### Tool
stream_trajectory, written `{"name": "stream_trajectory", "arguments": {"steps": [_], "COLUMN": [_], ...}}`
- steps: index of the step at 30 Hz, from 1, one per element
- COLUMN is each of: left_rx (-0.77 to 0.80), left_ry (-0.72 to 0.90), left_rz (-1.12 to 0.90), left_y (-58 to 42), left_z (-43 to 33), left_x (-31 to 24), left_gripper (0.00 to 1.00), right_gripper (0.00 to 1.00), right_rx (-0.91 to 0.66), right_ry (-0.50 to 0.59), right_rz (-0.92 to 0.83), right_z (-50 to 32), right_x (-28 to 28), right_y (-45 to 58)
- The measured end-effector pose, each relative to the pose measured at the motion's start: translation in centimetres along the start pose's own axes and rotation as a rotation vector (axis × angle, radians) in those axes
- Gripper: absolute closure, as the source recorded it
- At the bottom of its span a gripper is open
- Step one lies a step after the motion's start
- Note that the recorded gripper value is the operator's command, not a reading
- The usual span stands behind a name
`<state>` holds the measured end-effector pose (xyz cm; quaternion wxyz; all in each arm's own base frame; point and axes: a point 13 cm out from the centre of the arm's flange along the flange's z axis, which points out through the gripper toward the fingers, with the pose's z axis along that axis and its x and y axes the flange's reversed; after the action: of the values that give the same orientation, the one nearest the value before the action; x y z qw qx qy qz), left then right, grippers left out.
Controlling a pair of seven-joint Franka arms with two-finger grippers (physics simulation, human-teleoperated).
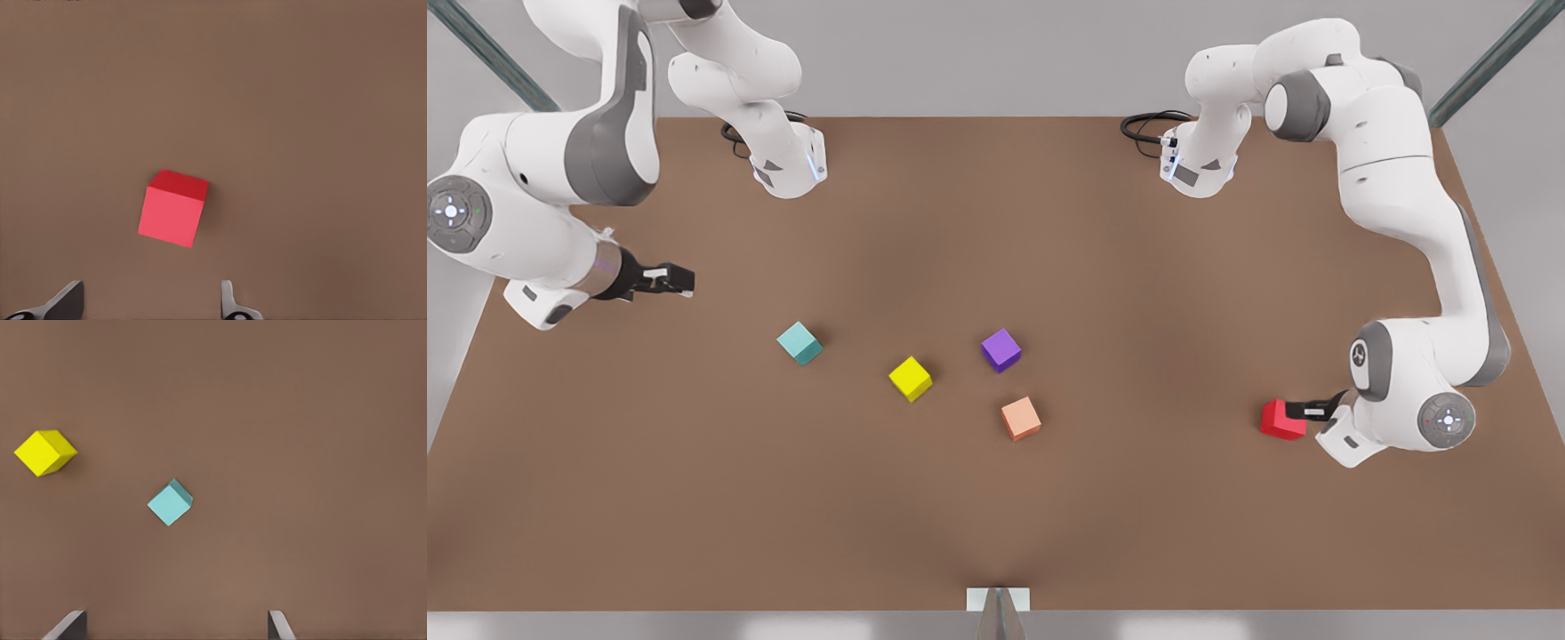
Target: Pick up red wooden cube and pass to hand red wooden cube and place in blue wooden cube
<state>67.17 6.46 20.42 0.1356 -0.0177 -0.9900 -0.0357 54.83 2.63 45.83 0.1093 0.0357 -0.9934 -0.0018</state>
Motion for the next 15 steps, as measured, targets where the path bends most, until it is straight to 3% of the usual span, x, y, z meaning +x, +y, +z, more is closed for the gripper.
{"name": "stream_trajectory", "arguments": {"steps": [15], "left_rx": [-0.008], "left_ry": [0.012], "left_rz": [0.214], "left_y": [0.3], "left_z": [8.1], "left_x": [-2.5], "left_gripper": [0.00], "right_gripper": [0.00], "right_rx": [-0.003], "right_ry": [0.015], "right_rz": [-0.008], "right_z": [0.8], "right_x": [-0.2], "right_y": [0.0]}}
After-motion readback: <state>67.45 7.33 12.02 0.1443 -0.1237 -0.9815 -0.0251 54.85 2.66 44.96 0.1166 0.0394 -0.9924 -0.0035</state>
